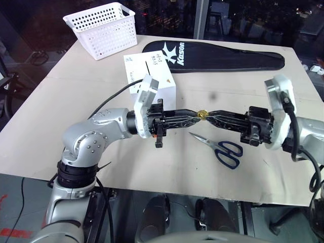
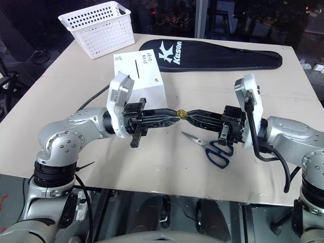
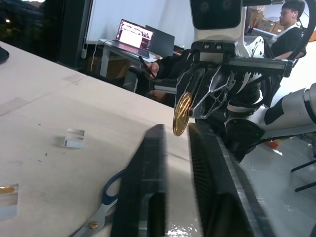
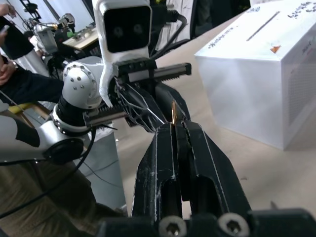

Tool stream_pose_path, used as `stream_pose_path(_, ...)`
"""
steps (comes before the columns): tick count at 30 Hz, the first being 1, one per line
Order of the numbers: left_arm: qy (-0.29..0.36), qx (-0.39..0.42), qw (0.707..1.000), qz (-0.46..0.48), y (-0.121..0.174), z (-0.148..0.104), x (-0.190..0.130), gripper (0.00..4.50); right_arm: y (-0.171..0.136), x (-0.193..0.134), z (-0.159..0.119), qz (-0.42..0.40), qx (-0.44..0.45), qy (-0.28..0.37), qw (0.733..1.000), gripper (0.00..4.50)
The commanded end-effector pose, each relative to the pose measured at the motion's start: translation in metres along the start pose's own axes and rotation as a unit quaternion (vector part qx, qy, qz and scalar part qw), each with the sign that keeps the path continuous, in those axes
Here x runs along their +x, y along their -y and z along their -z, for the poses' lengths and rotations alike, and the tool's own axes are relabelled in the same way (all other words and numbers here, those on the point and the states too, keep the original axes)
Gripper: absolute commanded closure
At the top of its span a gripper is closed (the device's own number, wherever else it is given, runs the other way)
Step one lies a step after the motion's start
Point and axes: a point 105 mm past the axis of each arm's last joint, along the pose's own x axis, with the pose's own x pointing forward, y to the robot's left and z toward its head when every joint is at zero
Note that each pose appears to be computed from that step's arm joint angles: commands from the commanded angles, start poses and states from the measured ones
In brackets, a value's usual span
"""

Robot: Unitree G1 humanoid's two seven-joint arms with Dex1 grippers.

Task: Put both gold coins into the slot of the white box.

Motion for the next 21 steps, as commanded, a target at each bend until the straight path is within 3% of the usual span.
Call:
stream_pose_path(1,0.013,0.011,1.000,0.020,0.0080,-0.0110,0.0013,3.70,-0.0102,0.0005,-0.0058,-0.015,-0.019,0.012,1.000,4.50)
stream_pose_path(11,0.019,0.003,0.999,0.027,0.0099,-0.0120,0.0011,3.70,-0.0105,-0.0003,-0.0009,-0.018,-0.014,0.007,1.000,4.50)
stream_pose_path(12,0.019,0.001,0.999,0.028,0.0101,-0.0120,0.0007,4.21,-0.0108,-0.0001,-0.0010,-0.018,-0.014,0.007,1.000,4.50)
stream_pose_path(13,0.019,0.000,0.999,0.028,0.0104,-0.0119,0.0004,4.43,-0.0112,0.0000,-0.0010,-0.019,-0.014,0.007,1.000,4.50)
stream_pose_path(21,0.021,-0.005,0.999,0.024,0.0117,-0.0095,-0.0019,4.43,-0.0122,0.0023,-0.0055,-0.019,-0.019,0.010,1.000,4.50)
